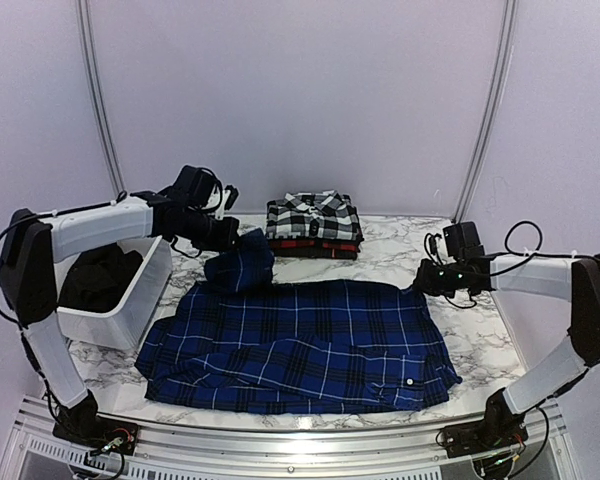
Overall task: Fold and stack the long sleeve shirts
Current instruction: Fold the 1/3-folded shirt at the center of the board.
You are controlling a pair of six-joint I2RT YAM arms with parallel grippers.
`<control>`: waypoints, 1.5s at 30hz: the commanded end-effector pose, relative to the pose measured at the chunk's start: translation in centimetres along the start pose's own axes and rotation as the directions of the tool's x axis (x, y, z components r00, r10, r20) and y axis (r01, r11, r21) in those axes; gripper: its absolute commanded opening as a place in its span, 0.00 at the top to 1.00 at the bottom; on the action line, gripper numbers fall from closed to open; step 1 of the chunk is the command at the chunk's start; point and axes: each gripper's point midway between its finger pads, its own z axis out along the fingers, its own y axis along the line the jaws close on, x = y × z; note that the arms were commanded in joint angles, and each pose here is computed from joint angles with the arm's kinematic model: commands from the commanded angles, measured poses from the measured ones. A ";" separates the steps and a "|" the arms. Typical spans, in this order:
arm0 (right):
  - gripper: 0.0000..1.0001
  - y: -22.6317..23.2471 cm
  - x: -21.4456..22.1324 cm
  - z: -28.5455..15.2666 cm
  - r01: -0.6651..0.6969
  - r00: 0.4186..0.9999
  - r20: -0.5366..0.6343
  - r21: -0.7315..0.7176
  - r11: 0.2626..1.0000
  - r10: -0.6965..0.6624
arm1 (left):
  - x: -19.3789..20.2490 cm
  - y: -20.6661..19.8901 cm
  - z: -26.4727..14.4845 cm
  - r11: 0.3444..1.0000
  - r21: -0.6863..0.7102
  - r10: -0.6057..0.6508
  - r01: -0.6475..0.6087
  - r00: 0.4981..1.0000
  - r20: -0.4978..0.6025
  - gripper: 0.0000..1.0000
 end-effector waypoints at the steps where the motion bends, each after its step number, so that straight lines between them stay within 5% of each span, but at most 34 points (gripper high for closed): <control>1: 1.00 -0.7 3.3 0.1 0.029 0.999 -0.045 0.060 0.998 -0.026 | 5.8 -1.1 -1.1 0.999 0.017 -0.042 0.044 0.995 -0.089 1.00; 7: 0.98 -1.8 6.0 0.6 0.006 0.996 -0.090 0.081 0.997 0.001 | 13.2 -0.7 -0.1 0.996 -0.025 -0.093 0.090 0.970 -0.223 1.00; 15: 0.61 -1.2 1.8 -2.7 0.012 0.999 0.037 0.125 0.992 -0.017 | 16.4 0.6 0.7 0.988 -0.083 -0.150 0.131 0.949 -0.277 1.00; 18: 0.55 -1.2 0.6 -3.0 0.022 0.997 0.075 0.143 0.989 -0.033 | 16.6 0.7 0.8 0.987 -0.085 -0.152 0.133 0.947 -0.283 1.00; 37: 0.68 0.4 1.7 2.0 0.037 0.998 -0.050 0.053 0.998 -0.035 | 15.5 0.0 0.5 0.988 -0.070 -0.153 0.139 0.954 -0.258 1.00; 45: 0.93 1.0 1.2 2.0 0.035 0.998 -0.044 0.031 0.999 -0.033 | 13.9 -0.3 0.4 0.988 -0.068 -0.153 0.141 0.963 -0.221 1.00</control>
